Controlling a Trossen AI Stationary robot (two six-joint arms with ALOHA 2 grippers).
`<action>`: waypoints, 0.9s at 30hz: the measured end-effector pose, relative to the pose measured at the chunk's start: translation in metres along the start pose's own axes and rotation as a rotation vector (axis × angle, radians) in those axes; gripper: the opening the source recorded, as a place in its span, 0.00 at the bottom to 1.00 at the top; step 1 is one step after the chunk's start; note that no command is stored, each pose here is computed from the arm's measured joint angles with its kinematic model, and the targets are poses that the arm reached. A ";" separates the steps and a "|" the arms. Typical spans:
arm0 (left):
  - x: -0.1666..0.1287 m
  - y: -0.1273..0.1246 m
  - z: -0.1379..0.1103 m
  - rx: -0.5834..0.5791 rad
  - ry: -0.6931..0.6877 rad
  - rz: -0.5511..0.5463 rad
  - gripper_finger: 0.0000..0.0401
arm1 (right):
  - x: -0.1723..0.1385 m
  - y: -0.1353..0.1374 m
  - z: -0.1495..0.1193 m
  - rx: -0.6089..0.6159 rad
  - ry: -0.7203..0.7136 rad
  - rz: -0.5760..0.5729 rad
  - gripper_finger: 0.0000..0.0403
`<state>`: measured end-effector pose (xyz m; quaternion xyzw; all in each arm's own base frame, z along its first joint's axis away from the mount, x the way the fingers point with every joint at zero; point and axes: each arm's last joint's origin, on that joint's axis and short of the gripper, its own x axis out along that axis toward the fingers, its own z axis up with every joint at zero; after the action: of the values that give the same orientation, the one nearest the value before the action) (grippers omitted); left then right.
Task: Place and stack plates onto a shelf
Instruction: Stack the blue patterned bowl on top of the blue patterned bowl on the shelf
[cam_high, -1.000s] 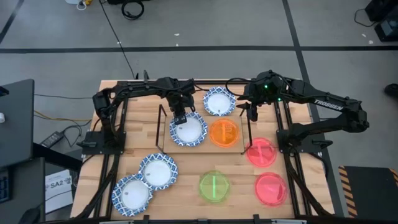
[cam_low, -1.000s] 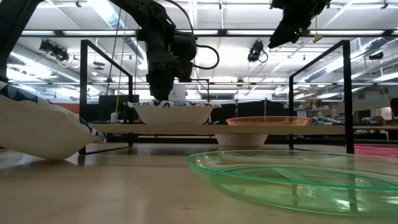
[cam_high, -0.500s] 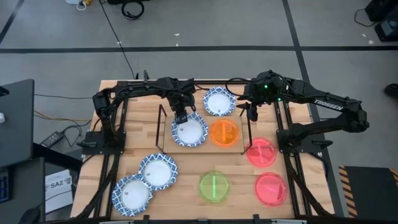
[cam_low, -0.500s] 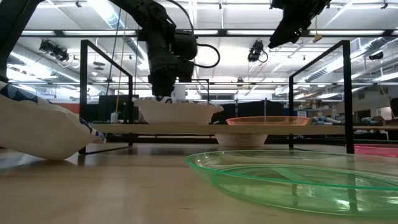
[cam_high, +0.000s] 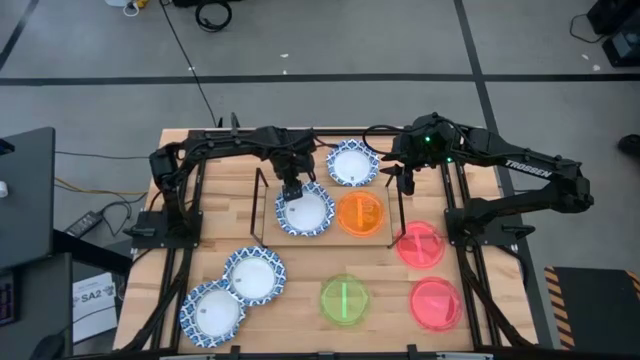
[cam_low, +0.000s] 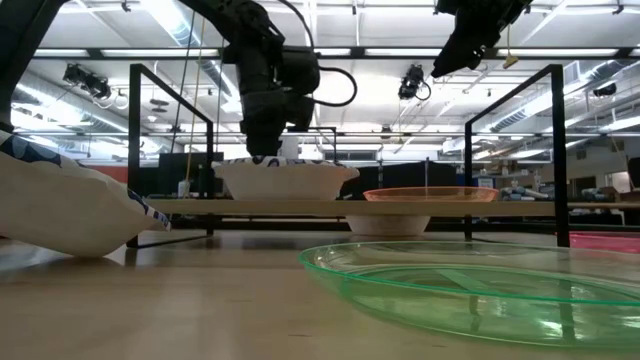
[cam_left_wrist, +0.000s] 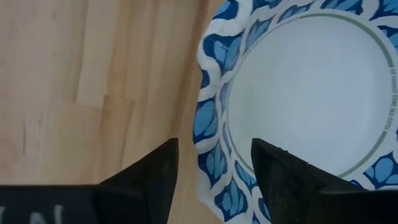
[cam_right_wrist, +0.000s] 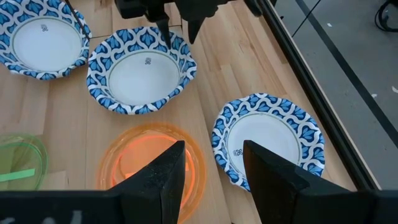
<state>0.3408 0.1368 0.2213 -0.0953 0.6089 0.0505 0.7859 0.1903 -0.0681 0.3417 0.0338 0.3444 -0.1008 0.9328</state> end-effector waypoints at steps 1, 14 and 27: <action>0.000 0.000 0.000 0.000 0.000 0.000 0.52 | 0.000 0.000 0.000 0.000 0.000 0.000 0.42; -0.017 -0.001 -0.002 0.001 -0.044 0.005 0.51 | 0.000 0.000 0.000 0.000 0.000 0.000 0.42; -0.075 -0.018 -0.012 0.042 -0.216 0.028 0.51 | 0.000 0.000 0.000 0.000 0.001 -0.001 0.42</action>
<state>0.3136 0.1197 0.2928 -0.0644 0.5227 0.0585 0.8481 0.1902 -0.0681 0.3416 0.0338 0.3448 -0.1011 0.9326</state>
